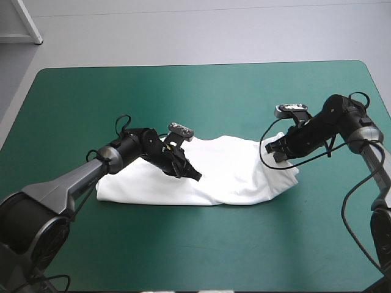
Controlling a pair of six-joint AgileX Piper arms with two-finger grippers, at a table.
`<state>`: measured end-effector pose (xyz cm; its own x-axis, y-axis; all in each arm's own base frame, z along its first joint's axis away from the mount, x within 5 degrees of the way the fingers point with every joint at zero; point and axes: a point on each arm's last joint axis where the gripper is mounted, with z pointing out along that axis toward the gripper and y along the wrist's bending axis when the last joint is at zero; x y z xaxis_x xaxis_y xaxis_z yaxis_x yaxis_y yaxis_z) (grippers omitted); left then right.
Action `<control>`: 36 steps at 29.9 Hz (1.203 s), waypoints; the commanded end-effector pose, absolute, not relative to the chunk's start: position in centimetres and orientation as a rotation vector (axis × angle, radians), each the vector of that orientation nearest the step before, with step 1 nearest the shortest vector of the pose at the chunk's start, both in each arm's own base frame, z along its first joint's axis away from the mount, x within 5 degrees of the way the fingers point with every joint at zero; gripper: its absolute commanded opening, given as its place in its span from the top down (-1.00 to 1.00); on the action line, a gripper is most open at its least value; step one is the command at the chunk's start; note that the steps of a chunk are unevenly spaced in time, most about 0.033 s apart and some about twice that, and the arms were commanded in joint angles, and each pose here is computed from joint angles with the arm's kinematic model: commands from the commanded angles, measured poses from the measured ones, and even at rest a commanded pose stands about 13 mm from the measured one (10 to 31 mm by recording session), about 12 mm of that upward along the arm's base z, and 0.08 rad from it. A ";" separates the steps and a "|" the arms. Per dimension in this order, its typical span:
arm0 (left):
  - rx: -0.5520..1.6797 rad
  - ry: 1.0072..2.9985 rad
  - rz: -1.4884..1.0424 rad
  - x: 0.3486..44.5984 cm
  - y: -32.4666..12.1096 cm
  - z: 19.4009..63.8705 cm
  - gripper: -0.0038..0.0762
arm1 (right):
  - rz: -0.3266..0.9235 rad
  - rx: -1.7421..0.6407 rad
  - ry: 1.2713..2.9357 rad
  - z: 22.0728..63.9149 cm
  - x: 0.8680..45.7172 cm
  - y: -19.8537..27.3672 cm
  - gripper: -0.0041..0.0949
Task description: Fold the cloth
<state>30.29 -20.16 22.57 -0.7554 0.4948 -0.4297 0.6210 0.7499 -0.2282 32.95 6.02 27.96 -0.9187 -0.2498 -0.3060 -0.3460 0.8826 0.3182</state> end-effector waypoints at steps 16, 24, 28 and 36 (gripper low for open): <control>0.483 2.106 0.200 20.8 -6.8 50.0 0.86 | 0.849 -0.787 2.435 37.3 31.5 20.1 0.94; 0.435 2.103 0.190 18.6 -5.6 52.2 0.86 | 0.937 -0.934 2.375 36.8 31.9 28.2 0.94; 0.437 2.103 0.191 18.6 -5.6 52.2 0.86 | 0.969 -0.967 2.355 36.1 32.7 31.3 0.94; 0.443 2.103 0.190 18.6 -5.7 52.2 0.86 | 1.070 -1.010 2.363 33.7 33.6 35.8 0.94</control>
<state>19.80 -6.38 51.29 -0.4891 0.3984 -0.7759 0.2584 0.9158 0.3074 34.97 35.11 29.48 -0.7142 -0.5191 -0.4695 -0.6998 0.5414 0.4660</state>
